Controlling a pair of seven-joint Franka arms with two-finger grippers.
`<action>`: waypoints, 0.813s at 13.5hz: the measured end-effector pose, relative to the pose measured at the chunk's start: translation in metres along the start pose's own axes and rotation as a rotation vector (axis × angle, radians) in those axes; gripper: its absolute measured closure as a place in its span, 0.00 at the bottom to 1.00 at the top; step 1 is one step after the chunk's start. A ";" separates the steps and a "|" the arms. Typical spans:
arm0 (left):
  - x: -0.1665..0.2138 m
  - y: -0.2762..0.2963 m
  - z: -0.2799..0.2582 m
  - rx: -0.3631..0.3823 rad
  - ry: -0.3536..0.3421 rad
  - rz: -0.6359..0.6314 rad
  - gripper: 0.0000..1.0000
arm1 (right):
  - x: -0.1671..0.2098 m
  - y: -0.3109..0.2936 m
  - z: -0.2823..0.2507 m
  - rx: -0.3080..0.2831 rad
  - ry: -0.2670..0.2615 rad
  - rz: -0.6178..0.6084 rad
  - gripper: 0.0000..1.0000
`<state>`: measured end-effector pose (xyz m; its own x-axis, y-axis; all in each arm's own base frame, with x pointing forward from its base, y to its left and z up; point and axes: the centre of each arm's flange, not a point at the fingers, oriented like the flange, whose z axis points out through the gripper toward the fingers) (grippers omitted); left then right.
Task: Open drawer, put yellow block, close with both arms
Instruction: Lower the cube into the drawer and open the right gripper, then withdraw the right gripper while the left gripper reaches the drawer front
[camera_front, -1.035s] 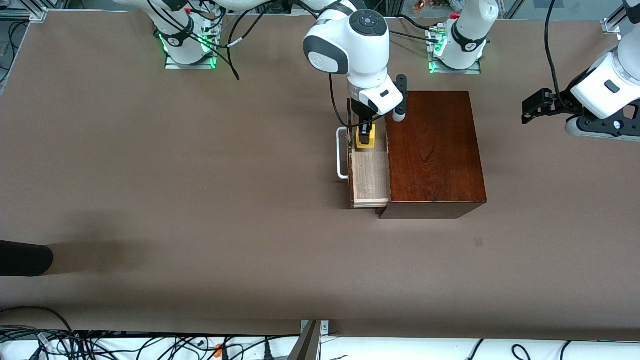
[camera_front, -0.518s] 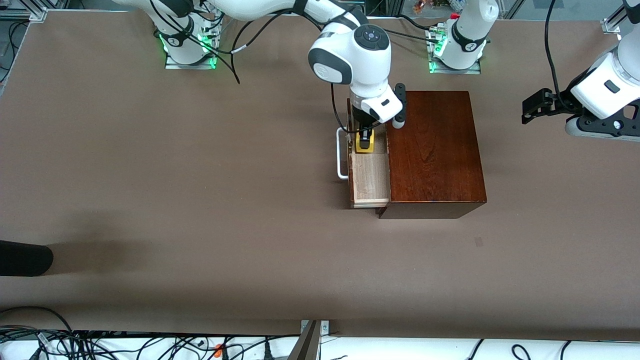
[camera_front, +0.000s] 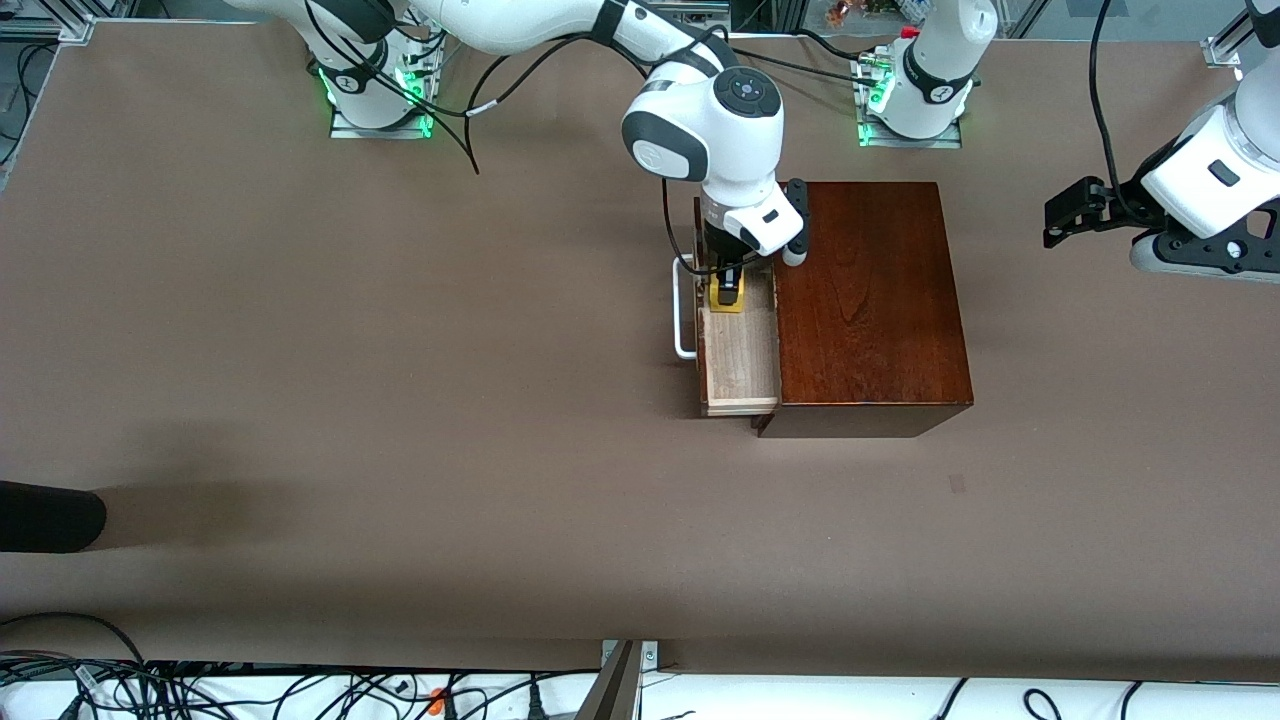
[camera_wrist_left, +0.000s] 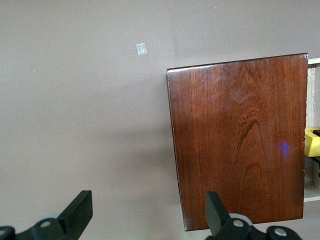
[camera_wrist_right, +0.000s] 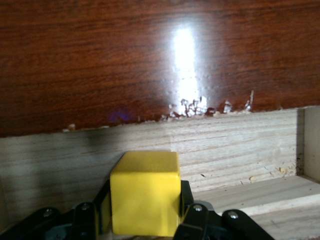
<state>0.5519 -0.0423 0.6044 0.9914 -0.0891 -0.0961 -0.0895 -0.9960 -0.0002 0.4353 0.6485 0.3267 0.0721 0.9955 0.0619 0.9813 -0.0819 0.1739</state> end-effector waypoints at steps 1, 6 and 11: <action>0.000 0.000 0.000 0.000 0.000 0.000 0.00 | 0.000 0.000 0.000 -0.001 -0.001 0.000 0.44; 0.000 0.001 0.000 0.000 0.000 0.003 0.00 | -0.004 0.007 -0.006 0.005 -0.021 0.017 0.01; -0.003 0.012 0.002 -0.068 -0.030 0.023 0.00 | -0.026 0.048 -0.117 0.045 -0.009 0.126 0.00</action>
<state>0.5472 -0.0542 0.6023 0.9857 -0.1126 -0.1253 -0.1044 -0.9921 0.0698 0.4600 0.6128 0.4479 0.1973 0.9777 0.0715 0.9712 -0.2048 0.1214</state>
